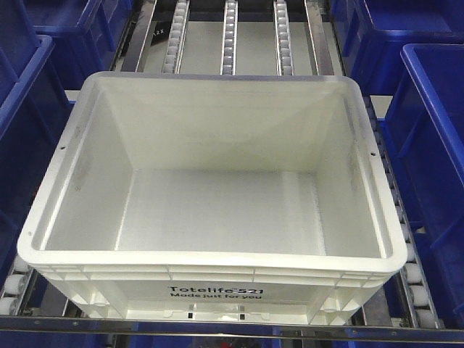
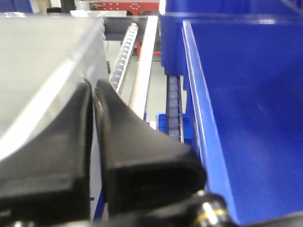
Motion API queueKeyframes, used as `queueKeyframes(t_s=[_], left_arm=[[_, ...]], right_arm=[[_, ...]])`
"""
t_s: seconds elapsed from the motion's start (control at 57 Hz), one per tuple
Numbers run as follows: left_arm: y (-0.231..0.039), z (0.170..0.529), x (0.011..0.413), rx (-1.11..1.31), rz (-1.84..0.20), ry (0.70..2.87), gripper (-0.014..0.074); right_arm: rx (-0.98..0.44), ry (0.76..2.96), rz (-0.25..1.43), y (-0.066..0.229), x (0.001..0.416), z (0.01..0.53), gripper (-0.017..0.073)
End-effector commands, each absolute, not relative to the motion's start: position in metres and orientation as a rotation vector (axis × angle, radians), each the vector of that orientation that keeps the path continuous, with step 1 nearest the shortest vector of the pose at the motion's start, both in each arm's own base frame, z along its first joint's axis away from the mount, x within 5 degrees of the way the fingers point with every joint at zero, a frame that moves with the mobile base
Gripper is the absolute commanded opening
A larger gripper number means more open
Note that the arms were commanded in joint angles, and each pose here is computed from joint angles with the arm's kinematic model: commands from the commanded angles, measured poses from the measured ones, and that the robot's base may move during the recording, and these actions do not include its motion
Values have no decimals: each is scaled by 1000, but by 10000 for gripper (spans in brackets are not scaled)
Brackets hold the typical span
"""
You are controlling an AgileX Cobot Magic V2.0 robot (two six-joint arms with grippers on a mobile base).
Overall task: Move bin from left to right shelf
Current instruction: 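Move both grippers toward the side rims of the white tote, then lower both grippers onto the tote's side rims and close them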
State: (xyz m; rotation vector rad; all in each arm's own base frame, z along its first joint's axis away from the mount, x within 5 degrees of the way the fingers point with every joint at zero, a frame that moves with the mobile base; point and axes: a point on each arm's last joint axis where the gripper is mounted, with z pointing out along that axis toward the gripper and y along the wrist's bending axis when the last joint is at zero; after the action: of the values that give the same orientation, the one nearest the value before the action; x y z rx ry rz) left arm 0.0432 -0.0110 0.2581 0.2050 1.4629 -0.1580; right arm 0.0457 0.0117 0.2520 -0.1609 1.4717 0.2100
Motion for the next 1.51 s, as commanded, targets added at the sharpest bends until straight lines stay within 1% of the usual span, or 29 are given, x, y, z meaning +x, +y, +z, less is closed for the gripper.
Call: queueKeyframes(t_s=[0.0, 0.07, 0.193, 0.351, 0.456, 0.596, 0.754, 0.912, 1.035, 1.14, 1.228, 1.316, 1.386, 1.491], left_arm=[[-11, 293, 41, 237, -136, 1447, -6], [-13, 319, 45, 235, -150, 1472, -6], [-17, 355, 61, 230, -174, 1545, -6], [-25, 382, 92, 262, -176, 1712, -6], [-31, 388, 110, 265, -205, 1797, -6], [-37, 387, 124, 234, -273, 1824, -6], [-37, 387, 123, 231, -279, 1820, -6], [-37, 388, 123, 228, -279, 1810, -3], [-37, 388, 123, 230, -279, 1816, 20], [-37, 388, 124, 231, -278, 1817, 63], [-37, 388, 124, 233, -277, 1816, 119], [-37, 388, 124, 233, -277, 1816, 187], [-37, 387, 124, 233, -277, 1816, 250], [-37, 387, 124, 233, -277, 1816, 336]], right_arm=[[-167, 1497, 208, 12, 45, 285, -7], [-184, 1574, 208, 13, 47, 301, -7], [-224, 1717, 197, 17, 60, 330, -7], [-241, 1867, 232, 26, 84, 361, -7], [-234, 1924, 280, 32, 102, 373, -7], [-211, 1946, 317, 38, 122, 375, -7], [-202, 1979, 339, 41, 131, 370, -7], [-197, 1960, 337, 41, 132, 372, -3], [-197, 1960, 337, 41, 132, 372, 23], [-196, 1960, 339, 41, 132, 372, 87], [-196, 1960, 339, 41, 132, 372, 179], [-201, 1960, 335, 41, 132, 372, 300], [-204, 1962, 333, 41, 132, 372, 433], [-206, 1962, 327, 41, 132, 372, 599]])
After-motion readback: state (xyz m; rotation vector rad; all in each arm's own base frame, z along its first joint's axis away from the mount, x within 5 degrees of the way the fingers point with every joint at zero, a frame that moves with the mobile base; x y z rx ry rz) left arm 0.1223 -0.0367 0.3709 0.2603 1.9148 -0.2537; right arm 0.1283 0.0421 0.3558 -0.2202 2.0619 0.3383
